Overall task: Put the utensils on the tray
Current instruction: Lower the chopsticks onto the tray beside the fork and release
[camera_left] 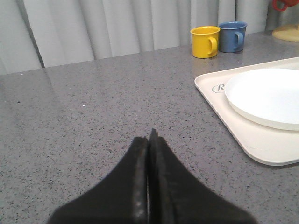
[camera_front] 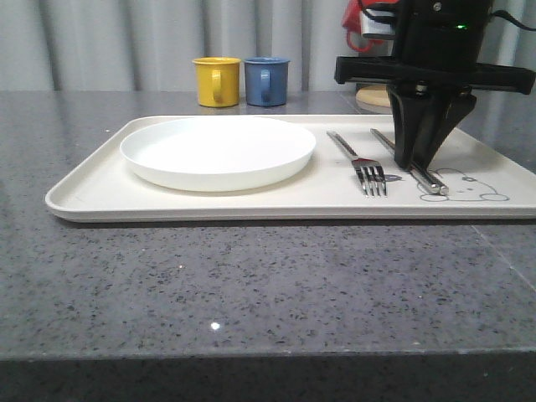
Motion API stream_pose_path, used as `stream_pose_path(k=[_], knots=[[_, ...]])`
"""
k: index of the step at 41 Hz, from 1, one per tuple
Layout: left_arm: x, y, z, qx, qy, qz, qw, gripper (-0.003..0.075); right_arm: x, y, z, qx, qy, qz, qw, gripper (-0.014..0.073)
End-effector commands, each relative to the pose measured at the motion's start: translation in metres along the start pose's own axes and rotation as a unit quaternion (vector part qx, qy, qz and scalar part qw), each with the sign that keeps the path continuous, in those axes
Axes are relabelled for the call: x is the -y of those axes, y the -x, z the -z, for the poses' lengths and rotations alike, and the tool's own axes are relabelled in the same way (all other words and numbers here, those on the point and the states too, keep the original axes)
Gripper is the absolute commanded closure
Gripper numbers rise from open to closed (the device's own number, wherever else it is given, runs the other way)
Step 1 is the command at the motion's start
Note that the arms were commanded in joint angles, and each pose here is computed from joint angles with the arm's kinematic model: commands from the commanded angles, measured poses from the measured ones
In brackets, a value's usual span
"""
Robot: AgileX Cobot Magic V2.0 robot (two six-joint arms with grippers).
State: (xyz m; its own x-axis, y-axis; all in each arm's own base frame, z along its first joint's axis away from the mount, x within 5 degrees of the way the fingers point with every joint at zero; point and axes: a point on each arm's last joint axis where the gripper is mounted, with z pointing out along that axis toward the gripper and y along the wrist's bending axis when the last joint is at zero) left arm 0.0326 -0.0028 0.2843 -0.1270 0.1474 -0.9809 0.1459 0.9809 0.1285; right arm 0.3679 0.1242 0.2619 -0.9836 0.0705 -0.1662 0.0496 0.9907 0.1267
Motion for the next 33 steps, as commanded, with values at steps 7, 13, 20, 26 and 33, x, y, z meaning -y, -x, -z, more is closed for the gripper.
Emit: stream_pose_path(k=[7,13,20,26,33], knots=[[-0.002,0.015,0.002,0.048,0.006,0.005,0.999,0.0738,-0.002,0.001,0.029,0.038,0.016,0.001,0.999,0.0385],[-0.002,0.015,0.002,0.048,0.006,0.005,0.999,0.0738,-0.002,0.000,0.029,0.035,0.016,0.001,0.999,0.0304],[-0.002,0.015,0.002,0.048,0.006,0.005,0.999,0.0738,0.005,0.000,0.040,0.047,0.014,-0.005,0.999,0.0234],[-0.002,0.015,0.002,0.048,0.006,0.005,0.999,0.0738,0.036,0.000,0.065,0.066,-0.018,-0.010,0.998,0.0234],[-0.002,0.015,0.002,0.048,0.006,0.005,0.999,0.0738,0.097,-0.003,0.094,0.071,-0.066,-0.032,0.995,0.0234]])
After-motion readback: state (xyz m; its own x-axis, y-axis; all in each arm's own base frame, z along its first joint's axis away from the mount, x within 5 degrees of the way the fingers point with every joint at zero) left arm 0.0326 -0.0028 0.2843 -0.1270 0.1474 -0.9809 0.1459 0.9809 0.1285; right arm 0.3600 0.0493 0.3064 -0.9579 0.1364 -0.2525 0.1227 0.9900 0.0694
